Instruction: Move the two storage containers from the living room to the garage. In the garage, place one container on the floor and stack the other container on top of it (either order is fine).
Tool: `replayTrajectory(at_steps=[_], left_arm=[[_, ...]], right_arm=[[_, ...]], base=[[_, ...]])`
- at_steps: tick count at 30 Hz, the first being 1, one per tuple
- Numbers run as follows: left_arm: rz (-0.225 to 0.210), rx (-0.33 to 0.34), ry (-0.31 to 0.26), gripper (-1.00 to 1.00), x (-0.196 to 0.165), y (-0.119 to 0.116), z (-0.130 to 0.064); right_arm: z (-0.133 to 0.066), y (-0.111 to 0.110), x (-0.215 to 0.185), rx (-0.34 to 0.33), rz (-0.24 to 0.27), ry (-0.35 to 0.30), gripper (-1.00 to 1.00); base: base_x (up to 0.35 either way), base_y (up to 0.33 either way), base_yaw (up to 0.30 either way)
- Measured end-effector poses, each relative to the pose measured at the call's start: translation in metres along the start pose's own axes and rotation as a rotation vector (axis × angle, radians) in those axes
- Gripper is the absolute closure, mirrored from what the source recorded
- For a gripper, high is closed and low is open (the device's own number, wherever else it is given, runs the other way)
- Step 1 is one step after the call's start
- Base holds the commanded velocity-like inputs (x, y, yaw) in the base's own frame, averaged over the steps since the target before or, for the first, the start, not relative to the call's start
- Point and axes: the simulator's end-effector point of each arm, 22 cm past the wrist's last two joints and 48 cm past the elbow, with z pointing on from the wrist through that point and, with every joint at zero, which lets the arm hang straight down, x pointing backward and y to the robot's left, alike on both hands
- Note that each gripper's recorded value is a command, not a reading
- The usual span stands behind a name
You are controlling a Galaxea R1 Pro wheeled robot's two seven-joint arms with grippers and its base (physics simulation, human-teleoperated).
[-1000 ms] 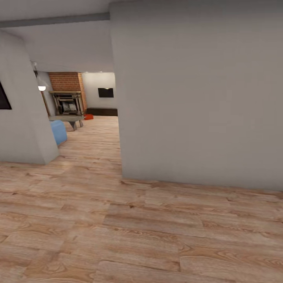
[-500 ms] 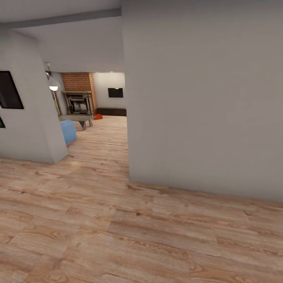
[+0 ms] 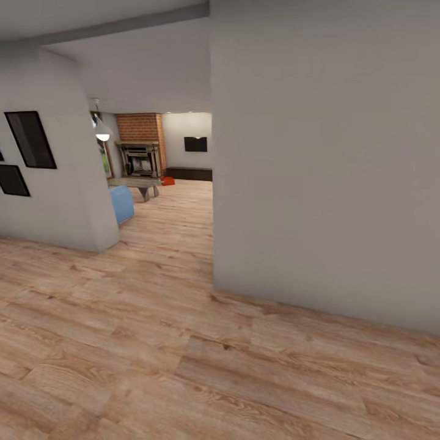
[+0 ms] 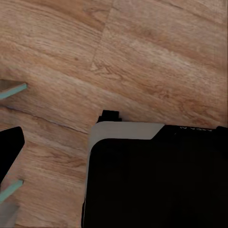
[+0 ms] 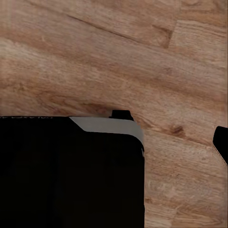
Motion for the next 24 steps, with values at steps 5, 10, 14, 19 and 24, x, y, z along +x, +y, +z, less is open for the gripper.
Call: replayTrajectory(at_steps=[5, 10, 14, 19, 24], left_arm=[[0.000, 0.000, 0.000, -1.00, 0.0000, 0.0001, 0.0000], [0.000, 0.000, 0.000, -1.00, 0.0000, 0.0001, 0.0000], [-0.001, -0.001, 0.000, -1.00, 0.0000, 0.0004, 0.0000], [-0.001, -0.002, 0.000, -1.00, 0.0000, 0.0012, 0.0001], [-0.001, -0.002, 0.000, -1.00, 0.0000, 0.0013, 0.0001]], right_arm=[[-0.0002, 0.0014, 0.0006, -0.002, 0.000, 0.003, -1.00], [-0.0001, 0.0007, -0.0002, -0.001, 0.003, 0.000, -1.00], [-0.0001, 0.0012, -0.0005, -0.002, 0.003, -0.001, -1.00], [-0.0001, 0.0013, -0.0006, -0.002, 0.002, -0.001, -1.00], [-0.0001, 0.0014, -0.0006, -0.002, 0.002, -0.001, -1.00]], base=[[0.323, 0.000, 0.014], [0.323, 0.000, 0.196], [0.323, 0.000, 0.262], [0.323, 0.000, 0.272], [0.323, 0.000, 0.272]])
